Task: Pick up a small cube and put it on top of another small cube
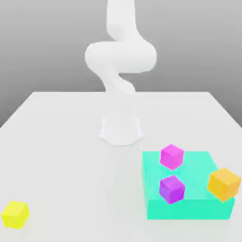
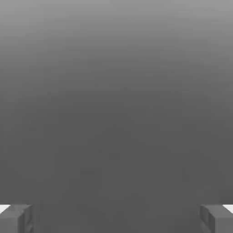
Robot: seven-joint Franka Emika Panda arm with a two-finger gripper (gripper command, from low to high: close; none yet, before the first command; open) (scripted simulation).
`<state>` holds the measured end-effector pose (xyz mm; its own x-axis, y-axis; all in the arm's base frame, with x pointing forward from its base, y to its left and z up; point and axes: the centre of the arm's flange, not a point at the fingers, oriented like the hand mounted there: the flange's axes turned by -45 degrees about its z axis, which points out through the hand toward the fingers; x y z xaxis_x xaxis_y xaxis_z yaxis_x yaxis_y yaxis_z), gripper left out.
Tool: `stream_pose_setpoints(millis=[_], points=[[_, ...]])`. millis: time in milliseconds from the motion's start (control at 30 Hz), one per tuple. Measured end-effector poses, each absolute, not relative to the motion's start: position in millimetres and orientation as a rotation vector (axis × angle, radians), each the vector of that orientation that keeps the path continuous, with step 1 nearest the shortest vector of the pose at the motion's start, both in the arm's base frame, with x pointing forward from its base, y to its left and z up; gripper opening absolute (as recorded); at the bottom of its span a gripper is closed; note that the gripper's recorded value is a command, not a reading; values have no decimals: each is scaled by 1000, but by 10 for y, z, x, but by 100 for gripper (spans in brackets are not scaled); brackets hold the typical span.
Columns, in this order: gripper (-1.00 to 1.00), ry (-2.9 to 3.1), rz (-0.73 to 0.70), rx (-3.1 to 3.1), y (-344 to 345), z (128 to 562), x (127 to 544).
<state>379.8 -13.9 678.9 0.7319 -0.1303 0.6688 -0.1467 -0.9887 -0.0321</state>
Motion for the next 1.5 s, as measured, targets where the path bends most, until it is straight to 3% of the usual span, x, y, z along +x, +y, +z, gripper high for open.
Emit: stream_pose_setpoints(millis=[233,467,667,933,1100,1133,1333,1500], points=[[0,-806,829,2832,-769,5724,4539],[0,-1329,566,2674,-1547,4526,4853],[0,-1780,346,2455,-2270,3463,4747],[0,-2293,56,2121,-2711,2140,4392],[0,-2390,2,2040,-2779,1424,4306],[-100,-2390,1,2040,-2776,1318,4300],[-100,-2391,4,2039,-2775,1267,4297],[-100,-2392,4,2039,-2777,1791,4302]])
